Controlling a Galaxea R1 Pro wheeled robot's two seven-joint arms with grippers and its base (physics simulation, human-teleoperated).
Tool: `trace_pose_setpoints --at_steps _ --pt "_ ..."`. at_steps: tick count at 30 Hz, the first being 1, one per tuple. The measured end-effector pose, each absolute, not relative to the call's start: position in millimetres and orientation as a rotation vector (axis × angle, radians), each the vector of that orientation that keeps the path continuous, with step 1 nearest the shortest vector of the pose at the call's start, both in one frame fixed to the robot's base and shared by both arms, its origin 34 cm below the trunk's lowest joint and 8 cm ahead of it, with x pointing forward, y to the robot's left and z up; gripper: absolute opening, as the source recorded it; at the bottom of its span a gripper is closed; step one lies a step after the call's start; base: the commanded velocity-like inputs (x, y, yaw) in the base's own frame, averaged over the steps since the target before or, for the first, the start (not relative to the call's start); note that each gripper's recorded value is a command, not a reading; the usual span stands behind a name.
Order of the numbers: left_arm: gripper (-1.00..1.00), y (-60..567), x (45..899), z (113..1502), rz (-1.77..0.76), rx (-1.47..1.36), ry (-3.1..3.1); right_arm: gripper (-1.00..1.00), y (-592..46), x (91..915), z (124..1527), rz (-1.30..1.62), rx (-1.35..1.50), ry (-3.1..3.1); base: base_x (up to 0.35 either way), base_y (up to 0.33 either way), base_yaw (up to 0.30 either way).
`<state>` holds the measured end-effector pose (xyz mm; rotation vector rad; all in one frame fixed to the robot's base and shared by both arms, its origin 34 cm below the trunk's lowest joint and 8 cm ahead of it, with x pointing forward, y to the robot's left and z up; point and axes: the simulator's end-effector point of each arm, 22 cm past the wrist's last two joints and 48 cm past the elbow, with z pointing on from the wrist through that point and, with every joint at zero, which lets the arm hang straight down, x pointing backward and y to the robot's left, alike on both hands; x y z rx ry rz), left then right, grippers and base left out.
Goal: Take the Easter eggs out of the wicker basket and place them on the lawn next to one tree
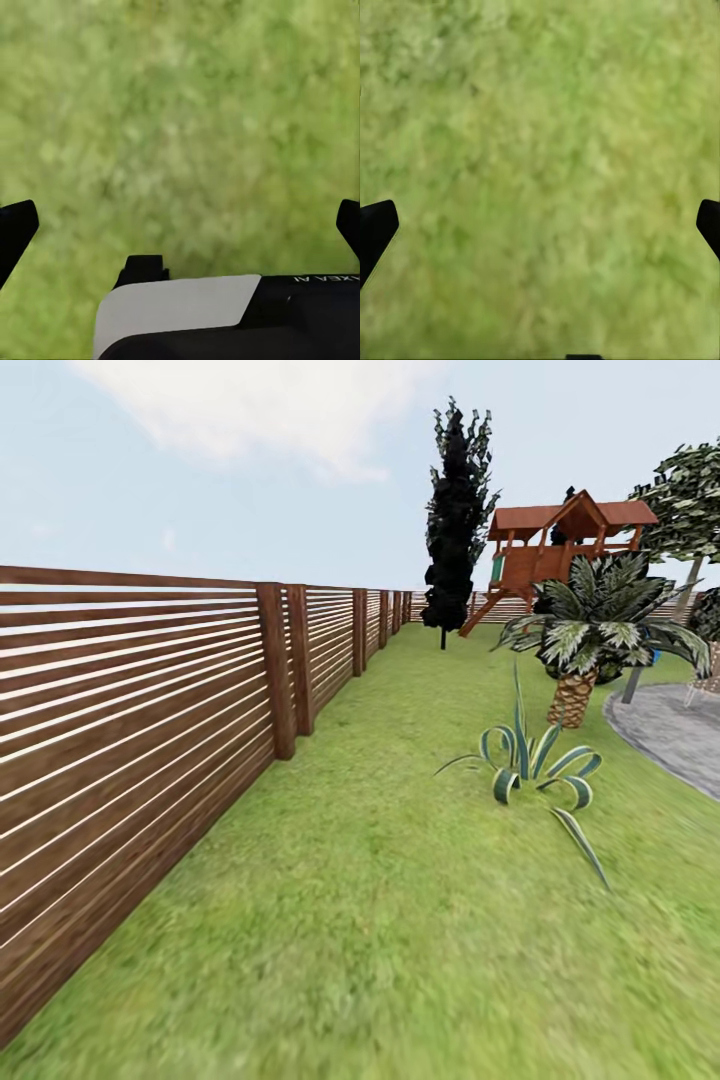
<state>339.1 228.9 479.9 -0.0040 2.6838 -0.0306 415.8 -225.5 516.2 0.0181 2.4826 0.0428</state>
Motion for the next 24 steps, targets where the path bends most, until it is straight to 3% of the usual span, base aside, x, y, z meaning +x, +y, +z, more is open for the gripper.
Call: trace_pose_setpoints --at_steps 24 --pt "1.00 234.9 342.1 481.1 -0.020 -0.002 2.677 1.00 -234.5 417.8 517.3 0.029 0.026 2.478 0.334 0.116 0.000"
